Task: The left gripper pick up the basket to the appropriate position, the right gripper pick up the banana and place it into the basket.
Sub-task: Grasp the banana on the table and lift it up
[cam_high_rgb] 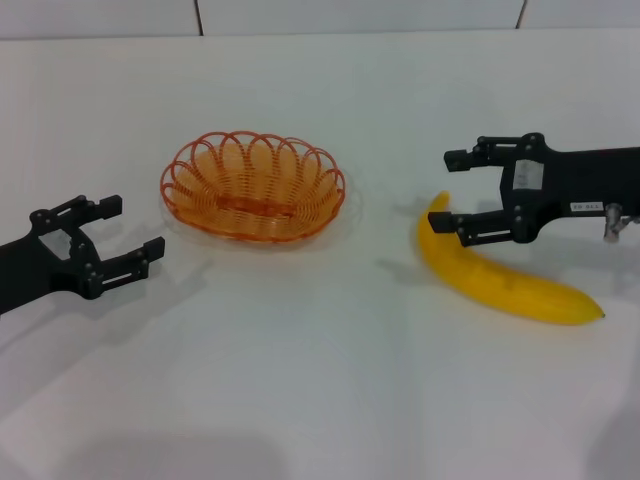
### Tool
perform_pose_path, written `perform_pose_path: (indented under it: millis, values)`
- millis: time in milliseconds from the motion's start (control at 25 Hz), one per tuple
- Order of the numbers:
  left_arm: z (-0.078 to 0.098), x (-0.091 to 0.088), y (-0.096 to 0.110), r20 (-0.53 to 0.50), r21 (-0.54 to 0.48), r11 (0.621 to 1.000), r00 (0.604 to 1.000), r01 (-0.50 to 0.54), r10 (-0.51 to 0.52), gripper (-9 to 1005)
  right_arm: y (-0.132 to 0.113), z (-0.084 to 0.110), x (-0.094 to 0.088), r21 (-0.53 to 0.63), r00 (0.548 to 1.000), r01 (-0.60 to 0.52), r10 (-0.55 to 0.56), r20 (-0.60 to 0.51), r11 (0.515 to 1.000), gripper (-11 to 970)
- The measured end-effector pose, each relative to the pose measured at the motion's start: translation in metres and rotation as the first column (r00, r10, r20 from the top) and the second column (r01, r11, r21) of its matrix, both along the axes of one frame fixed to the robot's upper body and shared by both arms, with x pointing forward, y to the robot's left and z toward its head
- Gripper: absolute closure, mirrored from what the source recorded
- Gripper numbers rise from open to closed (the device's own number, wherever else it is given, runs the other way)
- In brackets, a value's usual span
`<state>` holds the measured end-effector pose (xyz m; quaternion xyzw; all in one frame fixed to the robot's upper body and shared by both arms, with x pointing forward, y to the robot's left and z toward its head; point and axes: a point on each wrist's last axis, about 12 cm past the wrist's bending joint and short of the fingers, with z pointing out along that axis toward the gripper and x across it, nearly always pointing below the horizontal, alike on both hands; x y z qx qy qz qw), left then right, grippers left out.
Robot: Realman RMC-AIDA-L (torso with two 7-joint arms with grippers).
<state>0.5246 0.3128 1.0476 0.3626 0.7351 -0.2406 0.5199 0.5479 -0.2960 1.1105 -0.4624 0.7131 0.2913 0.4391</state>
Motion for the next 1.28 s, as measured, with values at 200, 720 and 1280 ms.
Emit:
perform_pose_path:
  millis: [200,720,1280]
  values:
    - [-0.002,-0.003,0.003,0.001,-0.001,1.0,1.0,-0.009,0.009,177,0.0,0.009,0.0,-0.063,0.998,0.048,-0.05,-0.035,0.997,133]
    - [-0.005,-0.007,0.008,-0.001,0.009,0.999,0.999,-0.032,0.032,178,0.039,0.039,-0.028,-0.36,0.988,0.058,-0.106,-0.115,0.931,136]
    - [-0.007,-0.007,0.004,0.0,0.006,1.0,1.0,-0.021,0.021,178,0.039,0.02,-0.018,-0.477,0.961,0.074,-0.189,-0.199,0.876,142]
